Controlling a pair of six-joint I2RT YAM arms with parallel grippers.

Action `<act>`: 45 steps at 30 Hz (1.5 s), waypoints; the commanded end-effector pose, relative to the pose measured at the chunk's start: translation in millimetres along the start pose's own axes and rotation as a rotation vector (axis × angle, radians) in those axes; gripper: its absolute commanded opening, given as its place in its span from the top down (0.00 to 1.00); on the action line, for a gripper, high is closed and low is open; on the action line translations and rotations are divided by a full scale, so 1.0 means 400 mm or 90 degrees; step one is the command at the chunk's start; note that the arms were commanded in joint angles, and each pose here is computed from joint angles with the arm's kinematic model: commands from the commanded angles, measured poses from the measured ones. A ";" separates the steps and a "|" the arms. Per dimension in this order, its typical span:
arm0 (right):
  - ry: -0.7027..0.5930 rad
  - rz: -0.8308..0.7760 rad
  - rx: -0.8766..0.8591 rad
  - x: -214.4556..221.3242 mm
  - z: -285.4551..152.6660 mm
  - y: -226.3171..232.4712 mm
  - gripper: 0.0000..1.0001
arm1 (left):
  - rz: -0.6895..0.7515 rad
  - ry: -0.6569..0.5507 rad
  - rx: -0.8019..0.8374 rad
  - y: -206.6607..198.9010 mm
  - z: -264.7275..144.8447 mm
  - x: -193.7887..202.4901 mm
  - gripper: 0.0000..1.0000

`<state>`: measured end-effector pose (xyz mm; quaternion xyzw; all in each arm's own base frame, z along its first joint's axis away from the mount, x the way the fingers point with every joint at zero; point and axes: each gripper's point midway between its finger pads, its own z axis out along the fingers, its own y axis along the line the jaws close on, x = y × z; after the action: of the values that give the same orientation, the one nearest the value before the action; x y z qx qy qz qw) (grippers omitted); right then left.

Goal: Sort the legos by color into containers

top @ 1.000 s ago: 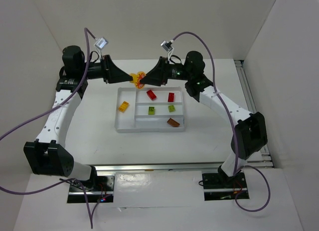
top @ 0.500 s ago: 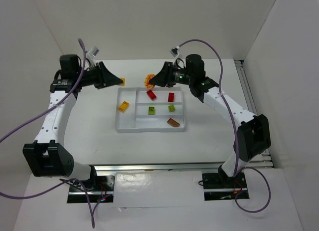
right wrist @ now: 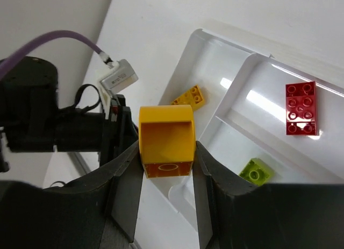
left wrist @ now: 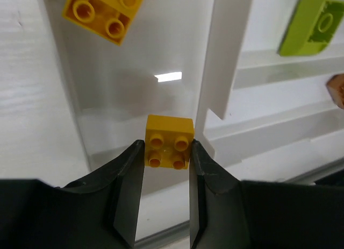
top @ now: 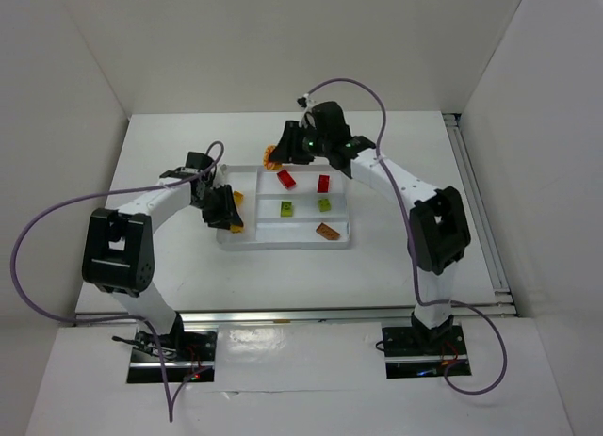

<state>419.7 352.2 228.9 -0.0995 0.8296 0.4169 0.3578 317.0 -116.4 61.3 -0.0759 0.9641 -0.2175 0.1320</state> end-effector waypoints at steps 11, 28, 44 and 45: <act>0.077 -0.054 0.039 0.069 0.280 -0.046 1.00 | 0.047 -0.152 -0.041 -0.080 -0.224 -0.117 0.00; -0.023 -0.127 0.161 -0.046 0.162 -0.017 0.15 | 0.026 -0.266 -0.065 -0.080 -0.399 -0.134 0.06; -0.168 0.061 1.023 0.039 -0.685 -0.556 0.00 | 0.031 -0.351 -0.053 -0.101 -0.460 -0.204 0.06; -0.134 0.069 1.023 0.074 -0.692 -0.574 0.00 | 0.032 -0.357 -0.051 -0.105 -0.467 -0.208 0.06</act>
<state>416.5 31.2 216.5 0.2703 0.8286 -0.1891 0.4523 335.2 -64.4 228.2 -0.1127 0.9222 -0.1357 0.3442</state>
